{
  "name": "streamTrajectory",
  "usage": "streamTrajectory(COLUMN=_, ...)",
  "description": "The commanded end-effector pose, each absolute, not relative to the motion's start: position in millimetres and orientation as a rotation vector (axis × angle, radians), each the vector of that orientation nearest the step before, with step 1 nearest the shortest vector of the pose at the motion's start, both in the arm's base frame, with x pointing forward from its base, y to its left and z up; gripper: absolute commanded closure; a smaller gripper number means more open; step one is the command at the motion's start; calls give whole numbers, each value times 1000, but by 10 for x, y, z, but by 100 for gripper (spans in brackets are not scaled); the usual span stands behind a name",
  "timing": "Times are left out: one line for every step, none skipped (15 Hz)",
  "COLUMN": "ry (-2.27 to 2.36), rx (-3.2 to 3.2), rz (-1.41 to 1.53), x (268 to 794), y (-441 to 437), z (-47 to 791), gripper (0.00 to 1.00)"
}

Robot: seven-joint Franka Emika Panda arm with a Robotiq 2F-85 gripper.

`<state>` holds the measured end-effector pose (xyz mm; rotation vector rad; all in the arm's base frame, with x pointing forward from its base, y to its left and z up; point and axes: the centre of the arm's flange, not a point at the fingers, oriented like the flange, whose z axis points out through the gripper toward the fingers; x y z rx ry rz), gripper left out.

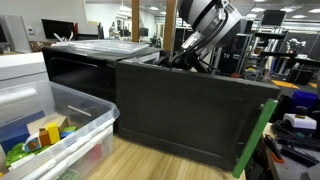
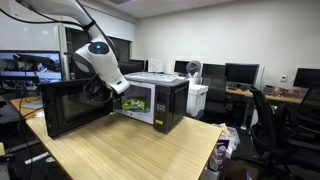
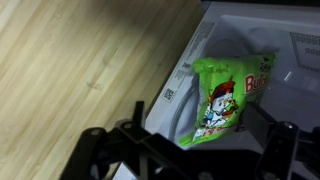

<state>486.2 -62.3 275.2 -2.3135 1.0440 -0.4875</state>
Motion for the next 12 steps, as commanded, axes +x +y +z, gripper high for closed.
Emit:
streamTrajectory(ry=1000, rx=-2292, rz=-501, x=4876, y=-590, z=2529, gripper=0)
streamTrajectory(ry=1000, rx=-2288, rz=-502, x=4881, y=-593, z=2503, gripper=0)
streamTrajectory(ry=1000, rx=-2285, rz=-507, x=4895, y=-597, z=2476, gripper=0)
streamTrajectory(ry=1004, rx=-2277, rz=-513, x=4920, y=-600, z=2450, gripper=0)
streamTrajectory(ry=1007, rx=-2270, rz=-522, x=4952, y=-602, z=2427, gripper=0)
streamTrajectory(ry=1010, rx=-2263, rz=-527, x=4977, y=-602, z=2412, gripper=0)
streamTrajectory(ry=1011, rx=-2257, rz=-536, x=5016, y=-600, z=2392, gripper=0)
streamTrajectory(ry=1014, rx=-2251, rz=-544, x=5051, y=-596, z=2378, gripper=0)
streamTrajectory(ry=1016, rx=-2244, rz=-552, x=5091, y=-588, z=2367, gripper=0)
streamTrajectory(ry=1016, rx=-2237, rz=-559, x=5120, y=-583, z=2359, gripper=0)
streamTrajectory(ry=1019, rx=-2233, rz=-564, x=5153, y=-576, z=2350, gripper=0)
streamTrajectory(ry=1021, rx=-2225, rz=-568, x=5179, y=-566, z=2337, gripper=0)
